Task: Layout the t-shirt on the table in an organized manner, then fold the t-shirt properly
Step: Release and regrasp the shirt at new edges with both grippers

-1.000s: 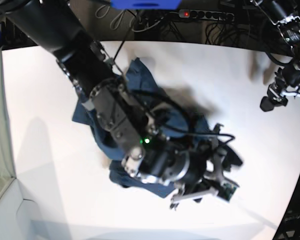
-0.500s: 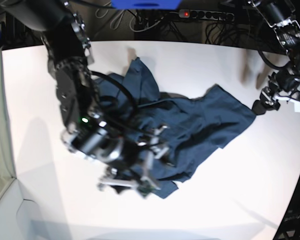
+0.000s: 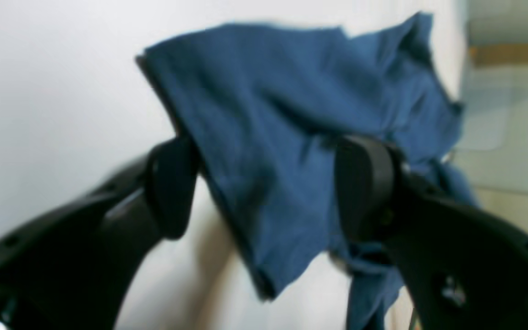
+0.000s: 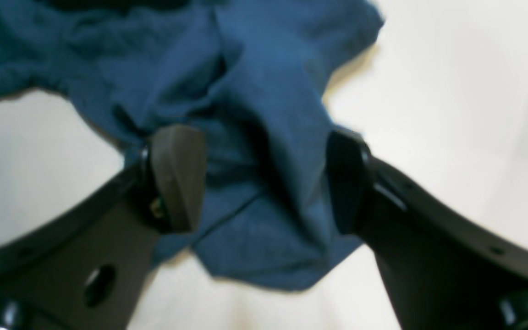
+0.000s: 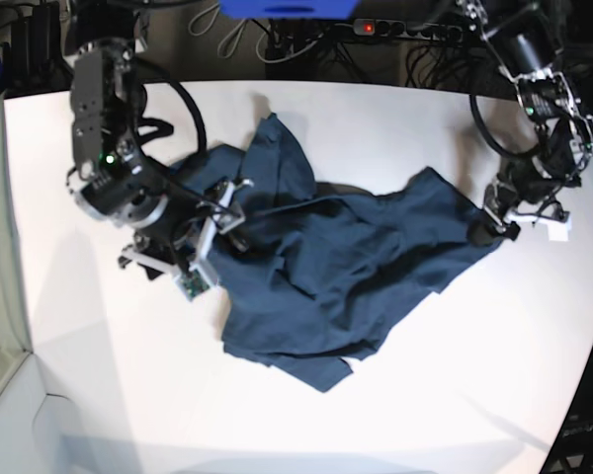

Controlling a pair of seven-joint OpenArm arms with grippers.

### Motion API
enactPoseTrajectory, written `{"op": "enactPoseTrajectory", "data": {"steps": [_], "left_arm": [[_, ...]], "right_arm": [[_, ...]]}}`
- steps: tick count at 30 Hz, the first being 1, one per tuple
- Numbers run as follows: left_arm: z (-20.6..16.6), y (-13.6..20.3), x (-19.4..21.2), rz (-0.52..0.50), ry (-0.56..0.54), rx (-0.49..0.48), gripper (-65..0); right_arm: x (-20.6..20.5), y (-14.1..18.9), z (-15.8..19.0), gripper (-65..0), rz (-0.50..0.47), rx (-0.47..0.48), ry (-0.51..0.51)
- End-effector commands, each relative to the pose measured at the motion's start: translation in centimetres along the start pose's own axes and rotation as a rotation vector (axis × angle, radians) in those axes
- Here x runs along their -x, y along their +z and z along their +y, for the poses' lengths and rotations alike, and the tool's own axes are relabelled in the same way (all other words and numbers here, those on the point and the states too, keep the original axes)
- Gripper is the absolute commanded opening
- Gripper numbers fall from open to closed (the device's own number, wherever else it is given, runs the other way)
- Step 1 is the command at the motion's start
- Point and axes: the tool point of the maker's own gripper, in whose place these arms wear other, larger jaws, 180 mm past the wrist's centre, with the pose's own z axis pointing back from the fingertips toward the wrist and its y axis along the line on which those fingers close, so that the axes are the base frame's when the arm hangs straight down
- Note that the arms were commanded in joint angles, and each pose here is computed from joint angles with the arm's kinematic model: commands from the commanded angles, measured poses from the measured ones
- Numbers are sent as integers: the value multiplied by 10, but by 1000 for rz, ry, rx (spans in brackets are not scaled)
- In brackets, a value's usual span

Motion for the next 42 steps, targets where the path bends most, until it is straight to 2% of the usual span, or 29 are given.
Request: {"op": "enactPoseTrajectory", "data": {"steps": [1, 5, 7, 14, 17, 24, 32, 36, 42], "left_arm": [[12, 2, 2, 21, 7, -37, -192], [15, -6, 5, 35, 42, -36, -196], [16, -9, 3, 10, 50, -38, -235], [7, -35, 13, 23, 35, -27, -515], [5, -41, 12, 27, 55, -22, -650], [-6, -34, -26, -41, 32, 1, -648], [-43, -3, -73, -149, 8, 112, -648], [-61, 6, -83, -176, -47, 140, -648], [-71, 11, -88, -195, -63, 165, -648]], "right_arm": [[-3, 4, 1, -223, -27, -2, -3], [24, 3, 17, -223, 31, -37, -27], [37, 4, 25, -223, 60, -53, -40], [69, 8, 54, -223, 131, -113, -95], [75, 8, 73, -223, 148, -158, -86], [79, 6, 85, -223, 164, -189, -78], [94, -6, 97, -223, 207, -223, -123], [96, -12, 105, -223, 204, -243, -137], [102, -18, 133, -223, 218, -316, -113]]}}
